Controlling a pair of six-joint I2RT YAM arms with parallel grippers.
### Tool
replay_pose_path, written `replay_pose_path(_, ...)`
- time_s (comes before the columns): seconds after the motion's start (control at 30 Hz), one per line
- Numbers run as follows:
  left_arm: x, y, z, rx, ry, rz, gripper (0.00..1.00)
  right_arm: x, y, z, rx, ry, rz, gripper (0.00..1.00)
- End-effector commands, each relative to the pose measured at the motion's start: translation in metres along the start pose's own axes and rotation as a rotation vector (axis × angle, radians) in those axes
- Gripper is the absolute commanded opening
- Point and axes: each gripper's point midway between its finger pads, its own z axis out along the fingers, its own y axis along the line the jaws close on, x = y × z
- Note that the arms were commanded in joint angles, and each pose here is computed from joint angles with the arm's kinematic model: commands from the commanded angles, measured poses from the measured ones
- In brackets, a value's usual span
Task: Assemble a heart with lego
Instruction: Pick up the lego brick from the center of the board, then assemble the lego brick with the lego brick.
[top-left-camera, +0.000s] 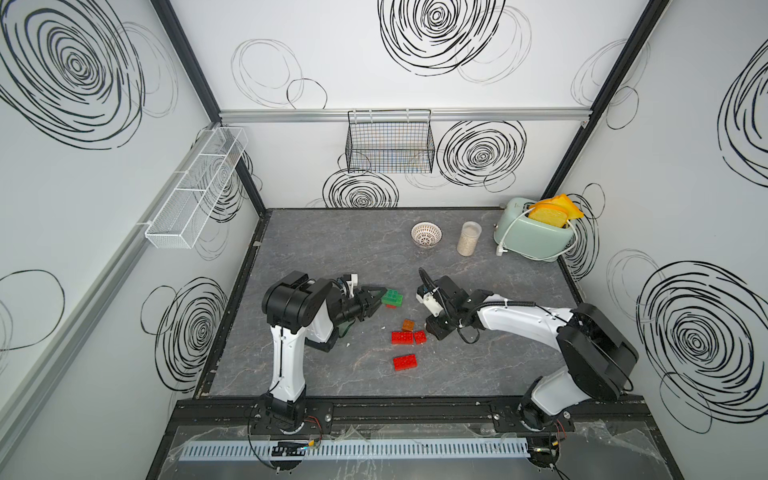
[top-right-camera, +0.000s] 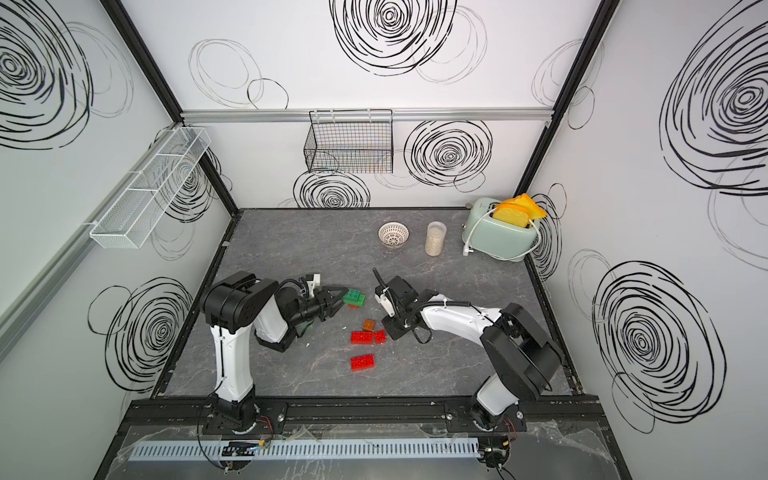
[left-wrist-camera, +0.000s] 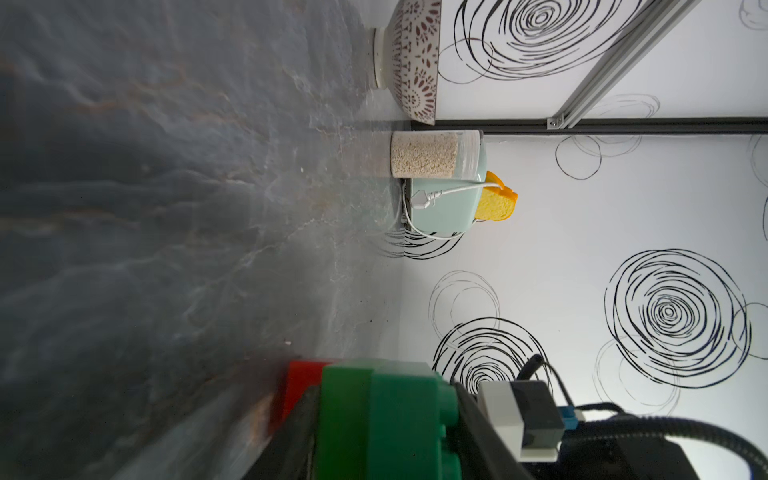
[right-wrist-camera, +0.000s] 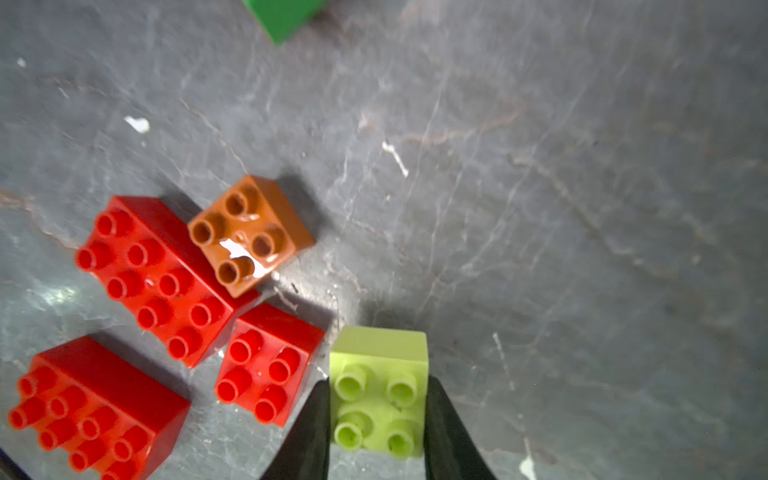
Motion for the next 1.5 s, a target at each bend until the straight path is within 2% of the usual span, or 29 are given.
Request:
replay_pose_path(0.0,0.013,-0.045,0.005,0.181,0.065,0.164,0.3,-0.05,0.0,-0.028,-0.081,-0.158,-0.148,0.25)
replay_pose_path(0.07,0.019,-0.047,0.006,0.191,0.087,0.18,0.3,-0.058,-0.003,-0.03,-0.119,-0.163,-0.174,0.25)
replay_pose_path(0.2,0.025,-0.043,0.009,0.185,0.125,0.214,0.3,-0.052,0.008,-0.026,-0.205,-0.109,-0.293,0.27)
replay_pose_path(0.4,0.024,-0.039,0.014,0.165,0.138,0.246,0.3,-0.048,0.016,-0.021,-0.291,-0.08,-0.347,0.27)
replay_pose_path(0.73,0.027,-0.033,0.018,0.164,0.188,0.267,0.31,-0.059,0.002,-0.01,-0.241,-0.026,-0.429,0.27)
replay_pose_path(1.1,0.023,-0.023,0.02,0.136,0.197,0.247,0.3,-0.059,0.003,0.002,-0.264,-0.004,-0.458,0.27)
replay_pose_path(1.47,0.024,-0.021,0.022,0.129,0.204,0.24,0.3,-0.065,0.015,-0.001,-0.28,-0.034,-0.483,0.26)
